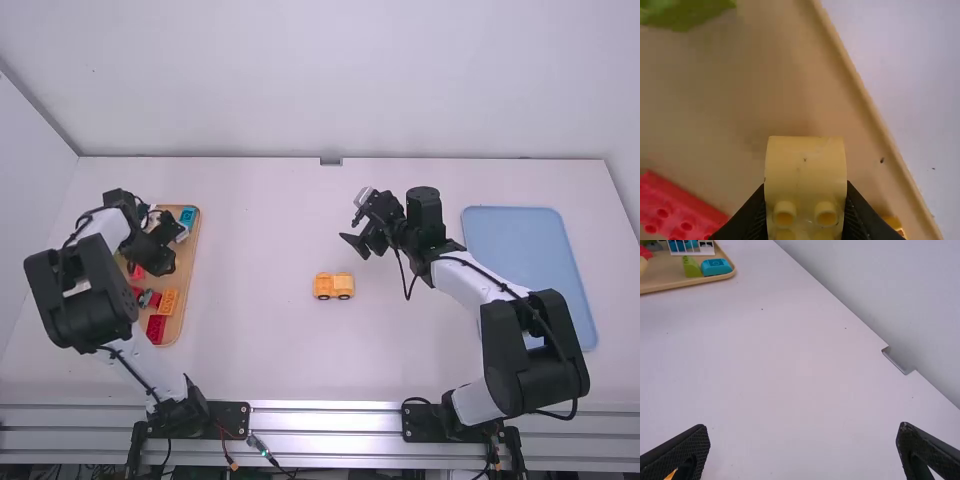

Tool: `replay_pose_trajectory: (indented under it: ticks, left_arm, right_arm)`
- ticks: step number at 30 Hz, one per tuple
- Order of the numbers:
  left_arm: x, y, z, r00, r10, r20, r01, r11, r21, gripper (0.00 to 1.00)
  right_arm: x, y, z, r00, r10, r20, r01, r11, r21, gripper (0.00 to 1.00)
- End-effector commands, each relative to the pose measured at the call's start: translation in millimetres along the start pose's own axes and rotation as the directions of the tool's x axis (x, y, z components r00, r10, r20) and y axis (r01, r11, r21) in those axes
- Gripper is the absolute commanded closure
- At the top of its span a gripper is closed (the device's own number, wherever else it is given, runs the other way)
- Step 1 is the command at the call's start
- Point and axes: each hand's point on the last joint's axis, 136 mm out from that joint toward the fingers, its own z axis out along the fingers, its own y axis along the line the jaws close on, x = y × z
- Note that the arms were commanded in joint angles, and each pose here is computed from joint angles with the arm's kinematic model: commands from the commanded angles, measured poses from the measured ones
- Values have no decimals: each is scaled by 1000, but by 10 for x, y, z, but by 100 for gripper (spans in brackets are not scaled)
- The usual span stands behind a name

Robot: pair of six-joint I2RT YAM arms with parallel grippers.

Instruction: Assemble lego blocks to make yellow taxi

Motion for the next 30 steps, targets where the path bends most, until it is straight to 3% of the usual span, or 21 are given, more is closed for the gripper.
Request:
replay_pose_trajectory:
  ticks: [1, 7, 17, 23, 30]
  left_arm:
    - [-205, -7, -199, 997, -71, 33, 71, 997, -24, 87]
    - [-474, -195, -275, 999, 4, 36, -4, 1000, -17, 90]
    - [-911, -1059, -393, 914, 398, 74, -398, 917, -15, 97]
    - [-921, -1726, -368, 763, 635, 121, -645, 761, 74, 96]
    - [-900, -2213, -230, 694, 707, 135, -720, 682, 128, 92]
  right_arm:
    - [-186, -66, -29, 999, -20, 36, 19, 1000, 13, 1]
    - [-183, -63, -28, 999, -18, 35, 18, 1000, 12, 1]
    - [-158, -43, -27, 1000, -11, 28, 11, 1000, 4, 1]
    - [-127, -26, -27, 1000, -2, 16, 2, 1000, -3, 1]
    - [-128, -37, -28, 1000, -15, 16, 15, 1000, 2, 1]
